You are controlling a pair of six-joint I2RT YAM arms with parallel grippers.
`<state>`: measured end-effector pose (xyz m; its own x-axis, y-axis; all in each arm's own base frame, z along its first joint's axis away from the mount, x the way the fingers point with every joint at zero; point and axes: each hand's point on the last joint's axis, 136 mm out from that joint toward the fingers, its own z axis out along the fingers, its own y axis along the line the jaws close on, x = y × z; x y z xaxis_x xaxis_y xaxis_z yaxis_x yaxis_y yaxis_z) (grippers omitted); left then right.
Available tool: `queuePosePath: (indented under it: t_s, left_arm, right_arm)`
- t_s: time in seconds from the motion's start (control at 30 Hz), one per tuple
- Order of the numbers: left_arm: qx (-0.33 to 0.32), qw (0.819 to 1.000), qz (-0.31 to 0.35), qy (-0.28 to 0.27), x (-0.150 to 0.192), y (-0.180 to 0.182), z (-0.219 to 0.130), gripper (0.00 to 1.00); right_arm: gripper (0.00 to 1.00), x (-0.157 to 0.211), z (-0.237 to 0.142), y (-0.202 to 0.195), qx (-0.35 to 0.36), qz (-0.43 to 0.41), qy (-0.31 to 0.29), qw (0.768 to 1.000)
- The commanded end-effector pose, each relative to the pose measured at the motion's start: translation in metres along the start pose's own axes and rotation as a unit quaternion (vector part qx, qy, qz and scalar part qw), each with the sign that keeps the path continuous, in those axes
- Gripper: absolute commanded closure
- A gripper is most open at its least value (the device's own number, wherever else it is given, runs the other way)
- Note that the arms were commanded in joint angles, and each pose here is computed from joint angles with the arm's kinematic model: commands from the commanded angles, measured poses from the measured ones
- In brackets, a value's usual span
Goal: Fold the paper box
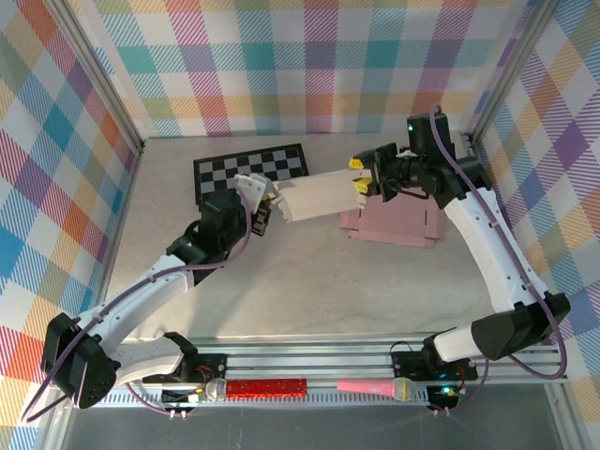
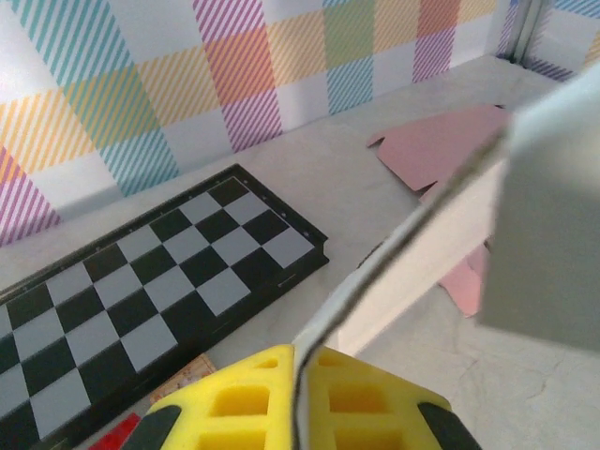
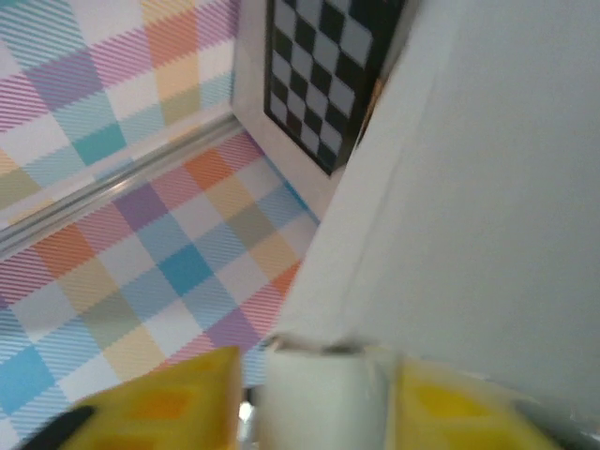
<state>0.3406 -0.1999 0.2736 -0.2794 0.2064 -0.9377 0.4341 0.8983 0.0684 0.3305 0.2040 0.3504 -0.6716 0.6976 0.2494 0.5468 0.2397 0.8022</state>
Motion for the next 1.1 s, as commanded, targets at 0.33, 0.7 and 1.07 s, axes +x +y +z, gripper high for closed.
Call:
queuePosePath:
  t_s: [0.33,0.7,1.07]
  left_arm:
    - [-0.009,0.95,-0.233,0.21,0.036,-0.03,-0.021,1.0]
    - [-0.034,0.946,-0.218,0.237,0.056,-0.028,-0.028,1.0]
    - [-0.021,0.958,-0.167,0.231,0.063,-0.03,-0.025,1.0]
  right_arm:
    - [0.26,0.019,-0.026,0.024,-0.085,-0.104,-0.165,0.977]
    - [0.22,0.015,-0.001,-0.003,-0.007,-0.078,-0.167,0.983]
    - [0.32,0.054,0.104,0.026,0.019,-0.126,-0.014,0.992]
